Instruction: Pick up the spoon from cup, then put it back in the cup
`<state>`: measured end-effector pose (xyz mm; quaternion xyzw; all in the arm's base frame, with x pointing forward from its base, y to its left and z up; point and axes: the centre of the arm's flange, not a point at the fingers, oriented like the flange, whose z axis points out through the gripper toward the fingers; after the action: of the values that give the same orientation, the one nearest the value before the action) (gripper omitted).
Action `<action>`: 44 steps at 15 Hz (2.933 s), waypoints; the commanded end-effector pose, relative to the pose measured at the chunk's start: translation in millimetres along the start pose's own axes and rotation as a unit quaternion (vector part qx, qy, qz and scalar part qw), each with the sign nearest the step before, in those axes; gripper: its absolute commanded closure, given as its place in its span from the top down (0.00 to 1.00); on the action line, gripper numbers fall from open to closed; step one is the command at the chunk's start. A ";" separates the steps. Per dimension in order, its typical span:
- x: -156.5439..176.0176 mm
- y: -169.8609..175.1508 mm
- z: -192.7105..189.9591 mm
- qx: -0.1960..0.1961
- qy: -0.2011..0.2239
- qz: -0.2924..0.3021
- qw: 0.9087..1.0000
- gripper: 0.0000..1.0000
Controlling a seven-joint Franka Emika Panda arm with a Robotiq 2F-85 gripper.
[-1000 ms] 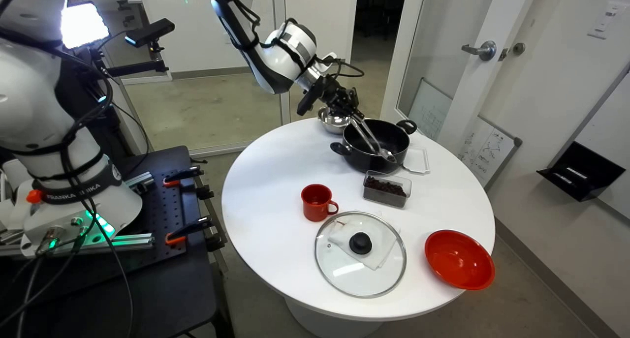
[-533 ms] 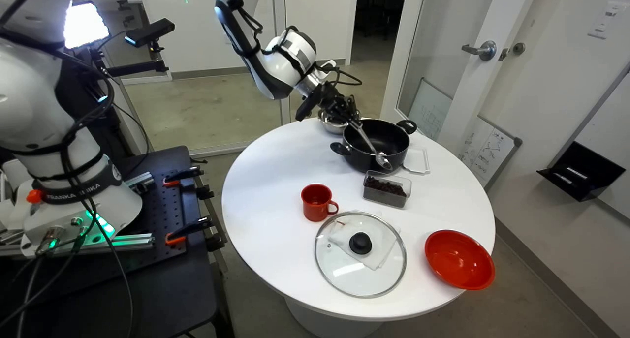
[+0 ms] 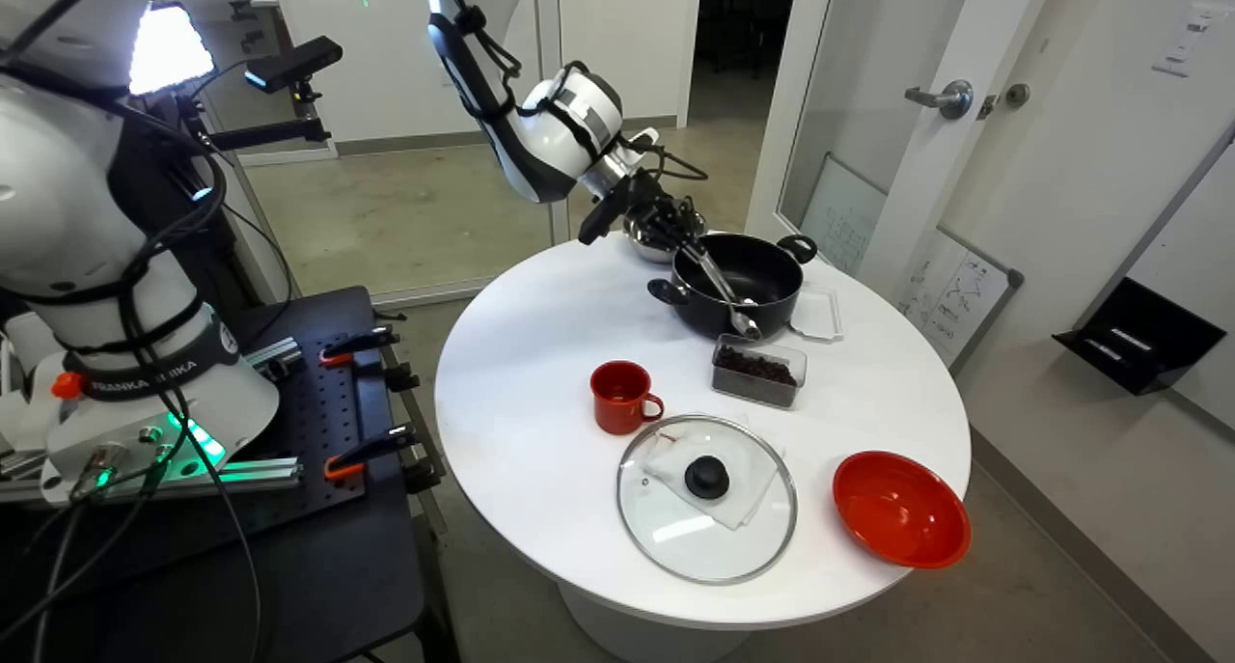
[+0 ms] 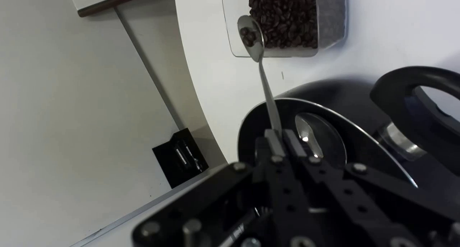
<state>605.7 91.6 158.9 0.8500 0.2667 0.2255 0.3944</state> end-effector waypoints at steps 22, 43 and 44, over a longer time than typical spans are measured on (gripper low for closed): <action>-19.7 17.6 52.3 0.025 0.057 0.105 0.993 0.01; -43.9 51.0 69.4 0.104 0.083 0.273 0.953 0.01; -44.4 52.3 69.9 0.105 0.083 0.278 0.951 0.01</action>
<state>626.1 2.1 151.2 0.9045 0.0869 0.3503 0.2270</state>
